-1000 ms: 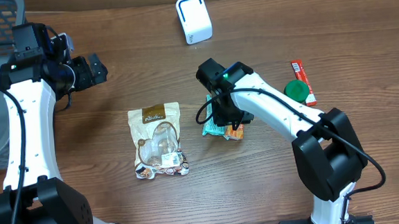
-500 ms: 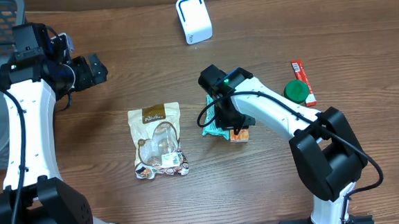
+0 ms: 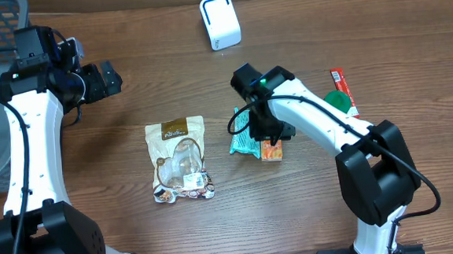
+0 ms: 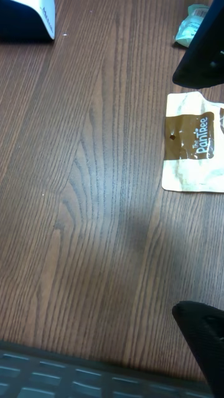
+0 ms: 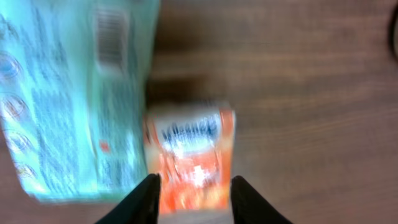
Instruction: Scan the item barcode
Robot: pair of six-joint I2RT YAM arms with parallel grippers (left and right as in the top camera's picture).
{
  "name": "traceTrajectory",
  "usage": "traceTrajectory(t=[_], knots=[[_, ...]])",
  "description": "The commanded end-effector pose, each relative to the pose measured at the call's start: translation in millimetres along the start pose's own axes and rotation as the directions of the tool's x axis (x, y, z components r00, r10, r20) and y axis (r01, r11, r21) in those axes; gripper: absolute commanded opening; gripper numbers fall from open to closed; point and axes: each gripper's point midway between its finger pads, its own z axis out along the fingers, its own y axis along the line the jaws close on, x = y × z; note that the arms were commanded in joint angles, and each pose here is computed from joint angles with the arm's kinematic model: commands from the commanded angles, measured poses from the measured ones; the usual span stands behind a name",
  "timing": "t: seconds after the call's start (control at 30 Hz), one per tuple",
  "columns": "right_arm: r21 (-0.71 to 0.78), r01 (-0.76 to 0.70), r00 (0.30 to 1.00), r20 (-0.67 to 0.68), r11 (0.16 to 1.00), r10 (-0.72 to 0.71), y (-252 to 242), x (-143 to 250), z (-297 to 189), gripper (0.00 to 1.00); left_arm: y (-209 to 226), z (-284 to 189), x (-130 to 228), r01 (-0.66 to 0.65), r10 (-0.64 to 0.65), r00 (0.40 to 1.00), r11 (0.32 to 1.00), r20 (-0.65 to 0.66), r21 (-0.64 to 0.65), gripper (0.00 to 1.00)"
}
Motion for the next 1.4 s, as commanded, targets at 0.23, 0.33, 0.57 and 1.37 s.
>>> traceTrajectory(t=[0.23, 0.33, 0.57, 1.37], knots=[[-0.137, 0.067, 0.975, 0.219, 0.988, -0.035, 31.8, -48.2, -9.3, 0.32, 0.0, -0.4, -0.8, 0.007, -0.007, 1.000, 1.000, 0.003, -0.005, 1.00], [-0.170, 0.077, 0.977, 0.210, 0.982, -0.041, 39.8, -45.7, -9.5, 0.32, 0.0, -0.4, -0.9, 0.007, -0.007, 1.000, 1.000, 0.003, -0.004, 1.00], [-0.168, 0.063, 0.982, 0.187, 0.984, -0.031, 41.5, -36.8, -4.0, 0.33, 0.0, -0.5, -1.0, 0.007, -0.007, 1.000, 1.000, 0.004, -0.004, 1.00], [-0.446, 0.217, 0.975, 0.136, 0.868, -0.174, 97.7, -2.6, -7.2, 0.54, 0.0, -0.5, -1.0, 0.007, -0.007, 1.000, 1.000, 0.004, -0.004, 1.00]])
